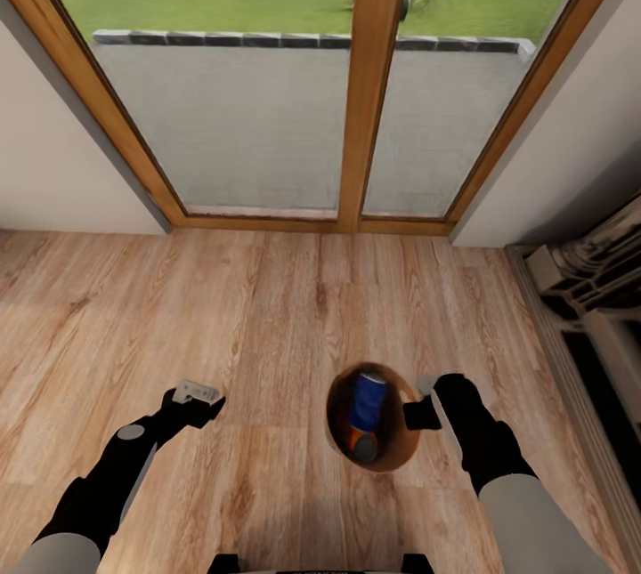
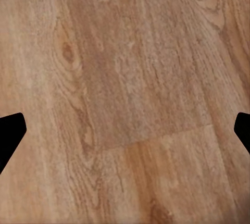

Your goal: Put the three can of soda from the living room inside the tash can in the kitchen.

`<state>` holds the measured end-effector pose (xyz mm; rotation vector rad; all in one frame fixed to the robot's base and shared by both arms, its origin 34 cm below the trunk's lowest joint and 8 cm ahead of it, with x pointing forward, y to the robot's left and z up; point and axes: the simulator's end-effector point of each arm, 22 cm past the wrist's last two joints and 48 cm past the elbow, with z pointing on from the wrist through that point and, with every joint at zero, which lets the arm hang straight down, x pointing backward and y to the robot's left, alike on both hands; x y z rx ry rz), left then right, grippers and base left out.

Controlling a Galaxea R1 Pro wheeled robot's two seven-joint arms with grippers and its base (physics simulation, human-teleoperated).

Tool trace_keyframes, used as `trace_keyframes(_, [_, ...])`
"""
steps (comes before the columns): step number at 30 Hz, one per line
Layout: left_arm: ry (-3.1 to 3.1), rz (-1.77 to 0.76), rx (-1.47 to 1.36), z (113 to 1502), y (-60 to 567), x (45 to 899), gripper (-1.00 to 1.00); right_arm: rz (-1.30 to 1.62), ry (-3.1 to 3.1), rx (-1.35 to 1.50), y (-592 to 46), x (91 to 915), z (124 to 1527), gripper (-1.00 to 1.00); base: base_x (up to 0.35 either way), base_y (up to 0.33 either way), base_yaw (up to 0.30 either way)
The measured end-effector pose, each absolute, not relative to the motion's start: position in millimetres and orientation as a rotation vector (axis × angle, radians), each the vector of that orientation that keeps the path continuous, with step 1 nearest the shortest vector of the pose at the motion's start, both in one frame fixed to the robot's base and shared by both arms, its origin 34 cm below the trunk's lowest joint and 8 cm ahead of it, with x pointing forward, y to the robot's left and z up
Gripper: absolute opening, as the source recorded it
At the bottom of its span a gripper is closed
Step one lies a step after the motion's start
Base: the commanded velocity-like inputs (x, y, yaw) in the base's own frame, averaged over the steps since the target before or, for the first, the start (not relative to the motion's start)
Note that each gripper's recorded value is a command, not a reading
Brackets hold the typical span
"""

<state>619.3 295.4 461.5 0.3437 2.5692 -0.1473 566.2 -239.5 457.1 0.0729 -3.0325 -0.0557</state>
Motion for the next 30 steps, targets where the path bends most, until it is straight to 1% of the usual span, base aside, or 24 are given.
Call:
trace_keyframes(5, [2.567, -0.149, 0.345, 458.0, 295.0, 618.6, 1.00, -0.011, -2.971, 0.098, -252.0, 544.5, 442.8, -1.00, 0.000, 0.000, 0.000])
trace_keyframes(8, [2.548, -0.147, 0.350, 460.0, 294.4, 621.4, 1.00, -0.037, -2.943, 0.081, -249.0, 534.0, 438.5, -1.00, 0.000, 0.000, 0.000])
trace_keyframes(30, [2.541, -0.146, 0.351, 442.2, 294.3, 620.3, 1.00, -0.040, -2.907, 0.081, -248.8, 519.1, 415.7, -1.00, 0.000, 0.000, 0.000])
